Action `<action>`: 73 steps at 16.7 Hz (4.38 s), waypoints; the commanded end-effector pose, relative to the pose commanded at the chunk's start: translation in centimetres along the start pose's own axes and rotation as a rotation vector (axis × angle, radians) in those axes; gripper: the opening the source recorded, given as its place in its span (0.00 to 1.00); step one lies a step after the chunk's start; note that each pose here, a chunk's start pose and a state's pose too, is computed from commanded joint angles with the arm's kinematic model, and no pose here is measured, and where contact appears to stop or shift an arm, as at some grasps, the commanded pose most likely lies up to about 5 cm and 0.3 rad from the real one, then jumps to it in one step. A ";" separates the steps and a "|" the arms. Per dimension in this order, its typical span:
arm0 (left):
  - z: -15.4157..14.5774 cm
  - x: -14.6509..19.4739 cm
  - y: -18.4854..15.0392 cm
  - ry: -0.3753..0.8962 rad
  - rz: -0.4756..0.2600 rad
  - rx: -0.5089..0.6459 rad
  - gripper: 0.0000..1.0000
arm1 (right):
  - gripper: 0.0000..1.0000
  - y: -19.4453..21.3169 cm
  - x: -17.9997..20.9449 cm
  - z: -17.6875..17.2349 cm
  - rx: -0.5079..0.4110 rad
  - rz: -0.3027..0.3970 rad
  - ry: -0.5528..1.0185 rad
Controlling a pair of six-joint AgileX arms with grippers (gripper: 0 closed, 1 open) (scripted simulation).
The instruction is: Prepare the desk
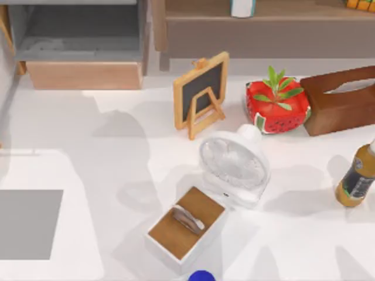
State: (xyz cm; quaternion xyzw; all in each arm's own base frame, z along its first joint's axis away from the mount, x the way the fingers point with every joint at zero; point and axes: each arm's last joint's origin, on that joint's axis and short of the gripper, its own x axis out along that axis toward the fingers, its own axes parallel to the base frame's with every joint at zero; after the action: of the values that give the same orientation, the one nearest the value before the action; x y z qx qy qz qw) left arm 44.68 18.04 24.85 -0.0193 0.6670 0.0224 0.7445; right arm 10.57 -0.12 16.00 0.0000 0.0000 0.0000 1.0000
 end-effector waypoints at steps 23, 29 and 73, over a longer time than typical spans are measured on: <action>2.9 11.8 -1.2 0.007 0.004 -0.008 0.85 | 1.00 0.0 0.0 0.0 0.000 0.000 0.000; 2.9 11.8 -1.2 0.007 0.004 -0.008 0.40 | 1.00 0.0 0.0 0.0 0.000 0.000 0.000; -13.9 -4.3 -11.9 -0.238 -0.214 -0.058 0.00 | 1.00 0.0 0.0 0.0 0.000 0.000 0.000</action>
State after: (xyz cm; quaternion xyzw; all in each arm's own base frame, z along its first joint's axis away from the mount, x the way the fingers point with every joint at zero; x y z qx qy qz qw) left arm 31.12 5.34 27.55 -0.1089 0.5672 -0.0355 0.8156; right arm 10.57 -0.12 16.00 0.0000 0.0000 0.0000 1.0000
